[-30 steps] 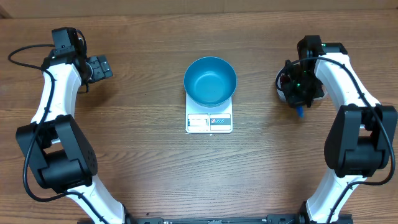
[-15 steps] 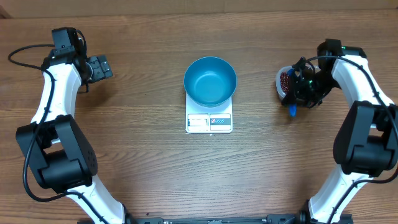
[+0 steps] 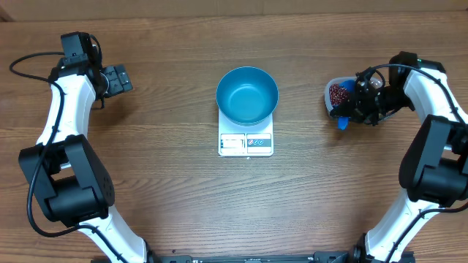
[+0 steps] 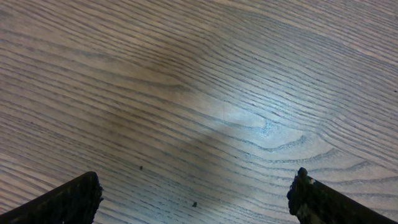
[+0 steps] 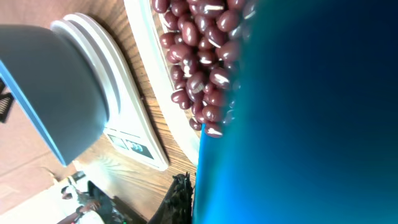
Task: Scoop item into bowl and weigh 150g on scale
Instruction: 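Lift the bean-filled scoop out of the tub with the right gripper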
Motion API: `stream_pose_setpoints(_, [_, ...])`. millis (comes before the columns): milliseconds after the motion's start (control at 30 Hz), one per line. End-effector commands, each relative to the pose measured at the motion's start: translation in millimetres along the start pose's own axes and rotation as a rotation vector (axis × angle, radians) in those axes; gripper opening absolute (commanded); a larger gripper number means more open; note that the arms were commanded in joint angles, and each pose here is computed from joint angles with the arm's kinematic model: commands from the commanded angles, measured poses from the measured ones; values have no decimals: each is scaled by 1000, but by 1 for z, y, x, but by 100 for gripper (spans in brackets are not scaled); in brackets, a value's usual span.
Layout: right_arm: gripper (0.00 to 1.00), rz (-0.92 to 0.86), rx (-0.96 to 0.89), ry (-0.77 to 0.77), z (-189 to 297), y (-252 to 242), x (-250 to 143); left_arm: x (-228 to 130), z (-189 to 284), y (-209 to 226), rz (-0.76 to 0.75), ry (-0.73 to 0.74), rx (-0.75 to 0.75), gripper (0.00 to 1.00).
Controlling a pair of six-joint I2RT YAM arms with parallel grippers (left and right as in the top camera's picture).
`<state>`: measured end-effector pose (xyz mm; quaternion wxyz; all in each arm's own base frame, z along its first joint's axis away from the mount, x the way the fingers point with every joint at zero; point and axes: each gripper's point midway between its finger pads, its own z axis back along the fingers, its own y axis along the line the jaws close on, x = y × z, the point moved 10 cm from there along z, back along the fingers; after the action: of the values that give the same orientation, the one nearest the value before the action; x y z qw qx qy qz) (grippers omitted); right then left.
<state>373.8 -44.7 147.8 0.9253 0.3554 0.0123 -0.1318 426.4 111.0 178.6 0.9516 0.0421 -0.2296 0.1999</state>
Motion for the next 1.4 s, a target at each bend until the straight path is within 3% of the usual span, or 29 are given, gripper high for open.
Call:
stream_pose_setpoints(0, [4,-27,43,-21,3,-9,5,3,2,0,-6,-15,10,100])
stream_pose_setpoints(300, [4,-71,89,-66,20,-25,7,3,2,-1,-7,-15,9,100])
stream_pose_setpoints(1100, [4,91,275,-142,56,-49,-7,3,2,0,-6,-15,10,100])
stream_pose_setpoints(1367, [4,124,474,-263,79,-54,-11,3,2,0,-6,-15,9,100])
